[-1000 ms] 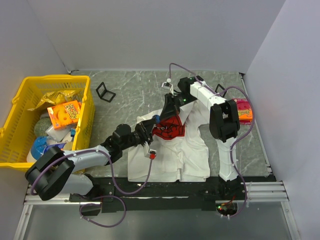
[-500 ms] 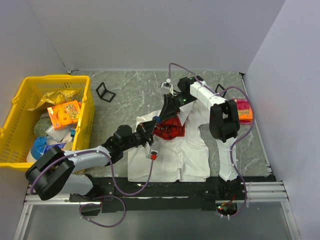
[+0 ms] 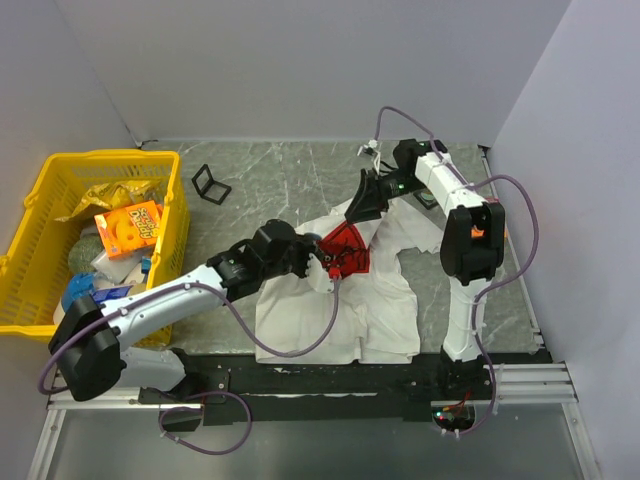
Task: Remove the brooch from the garment
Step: Open the brooch on the clothes.
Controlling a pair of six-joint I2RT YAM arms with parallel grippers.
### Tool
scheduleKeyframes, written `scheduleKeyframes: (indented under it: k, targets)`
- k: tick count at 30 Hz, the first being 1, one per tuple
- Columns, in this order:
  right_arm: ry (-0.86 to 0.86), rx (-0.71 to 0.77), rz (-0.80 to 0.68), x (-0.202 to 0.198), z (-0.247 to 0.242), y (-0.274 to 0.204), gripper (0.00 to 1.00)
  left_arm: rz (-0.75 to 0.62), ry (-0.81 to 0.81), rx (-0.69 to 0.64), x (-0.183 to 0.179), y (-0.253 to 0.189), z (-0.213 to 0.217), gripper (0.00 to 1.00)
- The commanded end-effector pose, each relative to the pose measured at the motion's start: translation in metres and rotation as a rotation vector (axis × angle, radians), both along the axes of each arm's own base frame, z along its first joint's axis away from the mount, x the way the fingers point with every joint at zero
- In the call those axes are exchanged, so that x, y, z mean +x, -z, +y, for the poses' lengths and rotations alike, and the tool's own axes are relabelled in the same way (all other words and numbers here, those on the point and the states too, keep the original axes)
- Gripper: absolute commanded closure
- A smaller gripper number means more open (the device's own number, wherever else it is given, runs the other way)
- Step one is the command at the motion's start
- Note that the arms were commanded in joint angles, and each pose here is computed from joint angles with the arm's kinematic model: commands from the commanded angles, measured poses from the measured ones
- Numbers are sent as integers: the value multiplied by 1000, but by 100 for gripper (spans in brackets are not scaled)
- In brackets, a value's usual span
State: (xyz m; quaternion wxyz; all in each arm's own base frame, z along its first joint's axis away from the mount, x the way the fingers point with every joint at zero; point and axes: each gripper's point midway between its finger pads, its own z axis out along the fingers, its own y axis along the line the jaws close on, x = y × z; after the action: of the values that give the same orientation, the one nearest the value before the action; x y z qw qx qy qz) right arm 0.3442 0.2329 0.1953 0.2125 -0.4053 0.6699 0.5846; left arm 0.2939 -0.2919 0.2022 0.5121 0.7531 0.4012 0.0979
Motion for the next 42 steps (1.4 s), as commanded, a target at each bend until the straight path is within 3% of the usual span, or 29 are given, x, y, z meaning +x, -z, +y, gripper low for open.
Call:
scheduleKeyframes:
  k: [1,7,9,17,21,31,42]
  targets:
    - [-23,-63,133,-45,-6,-30,40,280,-169,124,-27,30,37,99]
    - [-31,-106,111,-48,-10,-23,41,588,-361,186,-50,40,48,99]
    - [-20,-130,93,-47,-13,-20,41,627,-374,159,-49,36,40,99]
    - [84,-184,-78,-33,-19,-27,37,633,-311,-77,-44,23,6,99]
    - [125,-196,-131,-34,-22,-31,34,719,-344,-115,-41,37,-1,99]
    - [172,-197,-268,-43,-28,-37,29,820,-331,-276,-31,20,-14,99]
    - [188,-130,-378,-51,-22,-27,30,950,-292,-250,-26,11,-21,99]
